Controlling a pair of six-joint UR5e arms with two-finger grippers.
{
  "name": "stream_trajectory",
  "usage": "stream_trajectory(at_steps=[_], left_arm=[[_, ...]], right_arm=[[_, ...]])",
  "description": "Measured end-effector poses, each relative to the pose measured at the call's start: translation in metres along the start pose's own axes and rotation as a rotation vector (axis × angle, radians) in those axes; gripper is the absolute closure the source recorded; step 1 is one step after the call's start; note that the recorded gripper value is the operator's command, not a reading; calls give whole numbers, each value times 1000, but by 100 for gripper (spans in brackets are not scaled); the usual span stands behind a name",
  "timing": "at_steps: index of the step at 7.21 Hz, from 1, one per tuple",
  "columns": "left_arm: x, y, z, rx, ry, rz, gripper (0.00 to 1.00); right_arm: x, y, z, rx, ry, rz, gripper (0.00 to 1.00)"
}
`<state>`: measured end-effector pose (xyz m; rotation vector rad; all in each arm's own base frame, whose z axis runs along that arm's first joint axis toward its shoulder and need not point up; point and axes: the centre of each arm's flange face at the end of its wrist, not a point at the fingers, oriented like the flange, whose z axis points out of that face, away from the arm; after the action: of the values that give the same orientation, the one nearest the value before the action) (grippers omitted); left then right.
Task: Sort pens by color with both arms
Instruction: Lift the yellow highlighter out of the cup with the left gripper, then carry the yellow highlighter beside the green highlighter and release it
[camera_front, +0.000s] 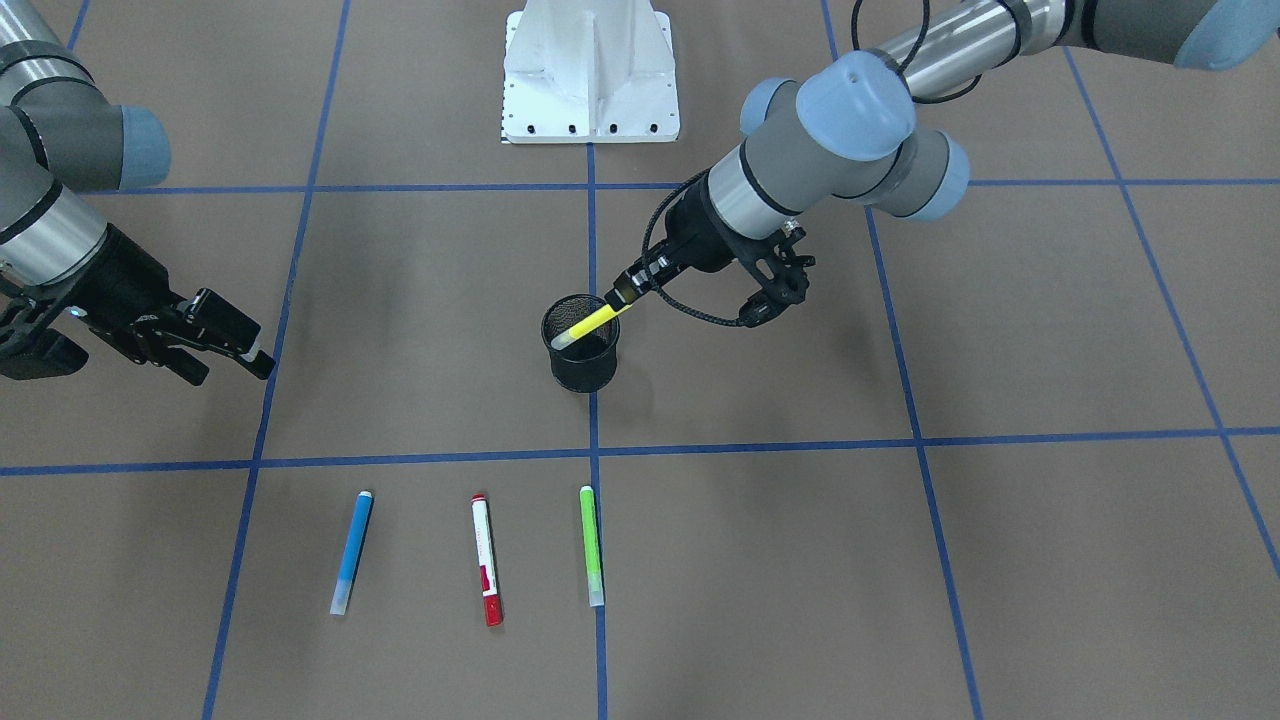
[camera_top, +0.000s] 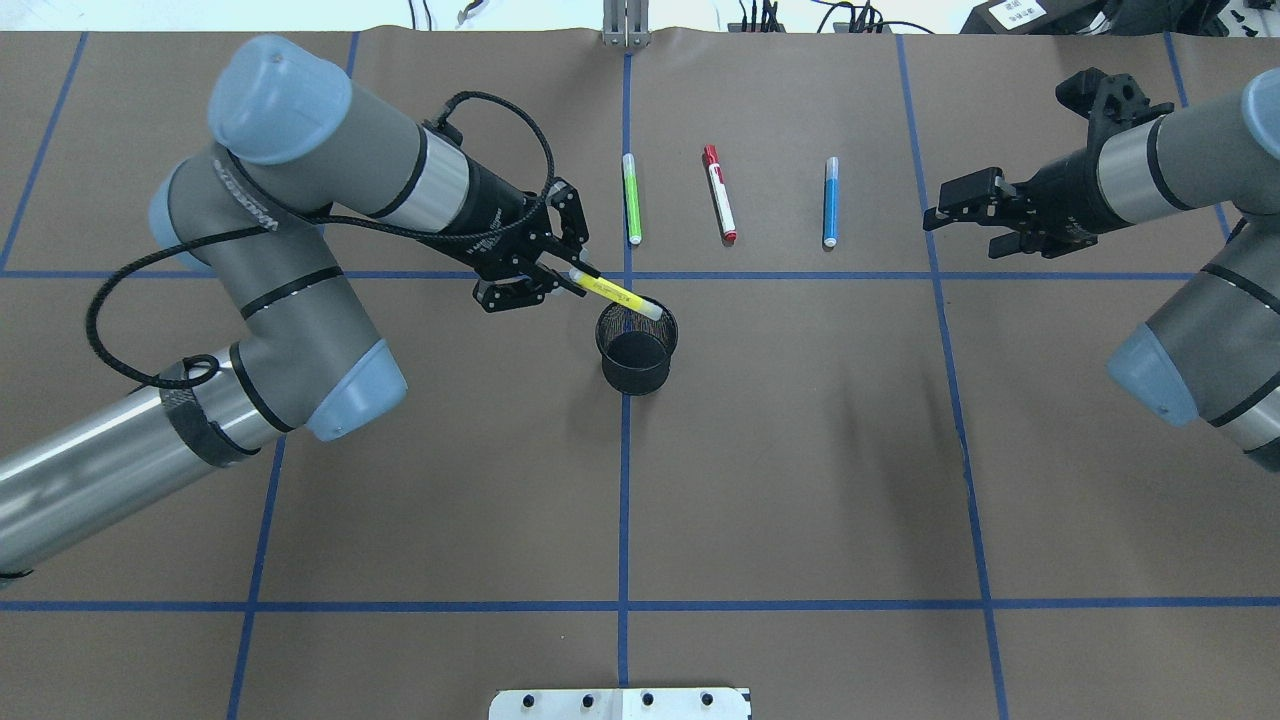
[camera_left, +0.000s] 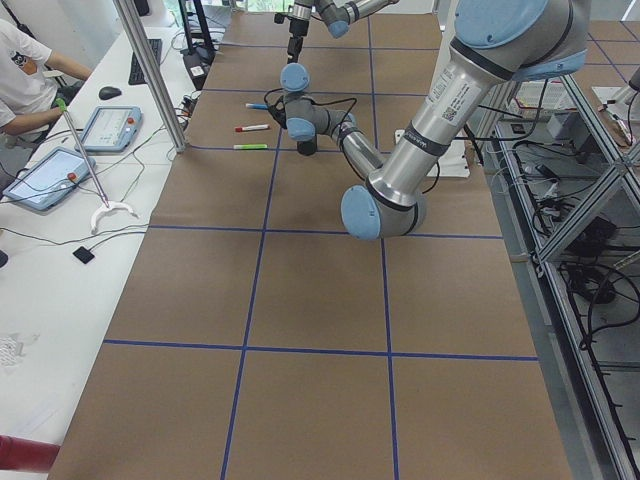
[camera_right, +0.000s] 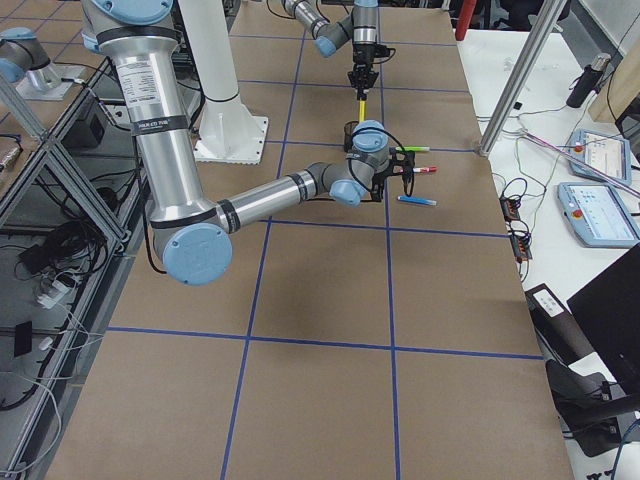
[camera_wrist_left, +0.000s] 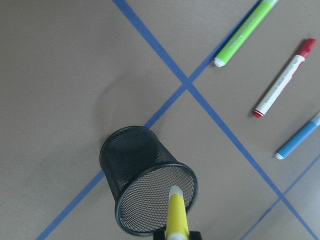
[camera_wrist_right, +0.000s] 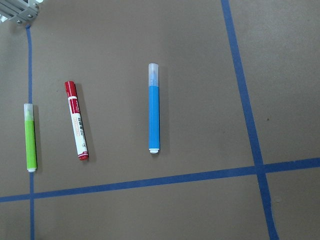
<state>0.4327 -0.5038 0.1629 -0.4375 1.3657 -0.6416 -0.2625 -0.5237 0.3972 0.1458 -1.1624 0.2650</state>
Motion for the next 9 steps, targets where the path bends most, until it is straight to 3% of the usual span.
stream_trajectory(at_steps=[2, 3, 6, 9], left_arm=[[11, -11, -37, 53, 41, 61, 100], [16, -22, -50, 115, 73, 101, 100], [20, -59, -56, 435, 171, 209, 100], [-23, -57, 18, 796, 120, 371, 100]], right_arm=[[-5, -1, -1, 8, -6, -7, 1], [-11, -4, -3, 30, -9, -14, 1], [-27, -10, -6, 73, -22, -28, 1], [-26, -10, -6, 75, -21, -26, 1]])
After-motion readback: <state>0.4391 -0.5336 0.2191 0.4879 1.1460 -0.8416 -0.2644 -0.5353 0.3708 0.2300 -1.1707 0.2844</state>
